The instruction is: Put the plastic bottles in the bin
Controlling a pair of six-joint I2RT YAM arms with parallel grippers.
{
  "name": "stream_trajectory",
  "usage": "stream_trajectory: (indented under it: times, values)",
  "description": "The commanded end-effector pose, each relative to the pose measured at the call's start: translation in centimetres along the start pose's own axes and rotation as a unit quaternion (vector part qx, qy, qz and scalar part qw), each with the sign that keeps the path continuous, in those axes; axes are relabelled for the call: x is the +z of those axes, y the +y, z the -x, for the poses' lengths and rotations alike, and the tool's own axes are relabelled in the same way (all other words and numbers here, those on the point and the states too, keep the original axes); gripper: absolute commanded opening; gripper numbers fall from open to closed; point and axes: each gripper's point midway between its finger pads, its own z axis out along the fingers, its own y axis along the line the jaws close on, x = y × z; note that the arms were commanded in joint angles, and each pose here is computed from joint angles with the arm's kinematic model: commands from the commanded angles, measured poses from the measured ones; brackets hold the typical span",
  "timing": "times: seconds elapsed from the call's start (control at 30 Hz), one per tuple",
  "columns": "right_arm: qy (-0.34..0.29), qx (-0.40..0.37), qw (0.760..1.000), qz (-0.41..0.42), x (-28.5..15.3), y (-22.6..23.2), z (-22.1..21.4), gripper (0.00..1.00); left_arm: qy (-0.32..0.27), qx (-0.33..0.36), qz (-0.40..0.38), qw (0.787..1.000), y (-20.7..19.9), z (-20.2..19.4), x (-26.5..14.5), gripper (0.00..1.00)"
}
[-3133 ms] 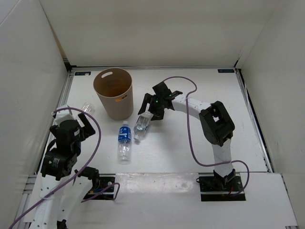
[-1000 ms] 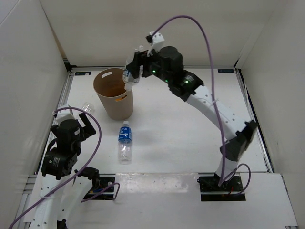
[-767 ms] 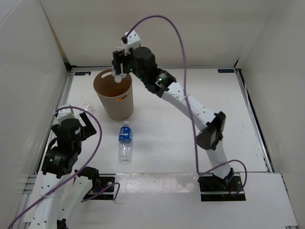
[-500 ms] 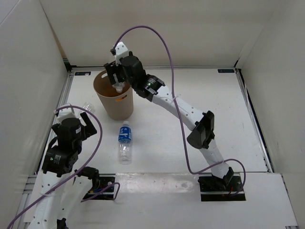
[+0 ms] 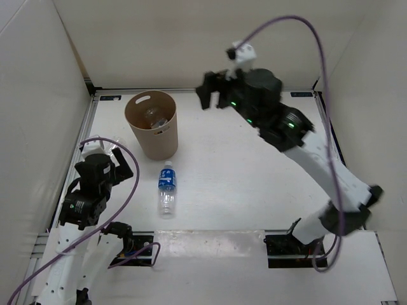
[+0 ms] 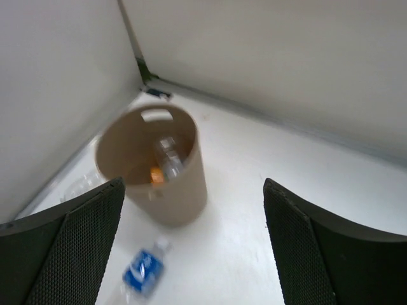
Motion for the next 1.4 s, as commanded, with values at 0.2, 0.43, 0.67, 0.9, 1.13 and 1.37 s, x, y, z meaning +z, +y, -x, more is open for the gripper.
stream_trajectory:
  times: [0.2,0.43,0.67,0.9,1.13,1.37]
  values:
    - [0.036,0.129,0.991,-0.020,-12.3,-6.7,-7.0,0.90,0.133,-0.090,-0.088,0.983,-6.5,-5.2,3.4,0.99]
    - [0.111,0.126,0.984,-0.059,-16.9,-9.1,-11.9,0.90,0.149,-0.088,-0.131,0.976,-8.9,-9.0,4.1,0.99]
    - [0.152,0.165,0.974,-0.021,-18.4,-8.9,-15.8,0.90,0.175,0.010,-0.102,0.979,-9.8,-12.5,5.5,0.99]
    - [0.161,0.166,0.973,-0.015,-19.4,-9.4,-17.0,0.90,0.201,0.050,-0.110,0.972,-13.4,-14.0,7.1,0.99]
    - [0.149,0.168,0.974,-0.017,-20.5,-10.5,-17.1,0.90,0.261,0.086,-0.103,0.956,-15.6,-17.8,8.5,0.99]
    - [0.164,0.142,0.976,-0.009,-20.3,-9.5,-17.9,0.90,0.279,0.092,-0.111,0.950,-16.6,-18.8,8.1,0.78]
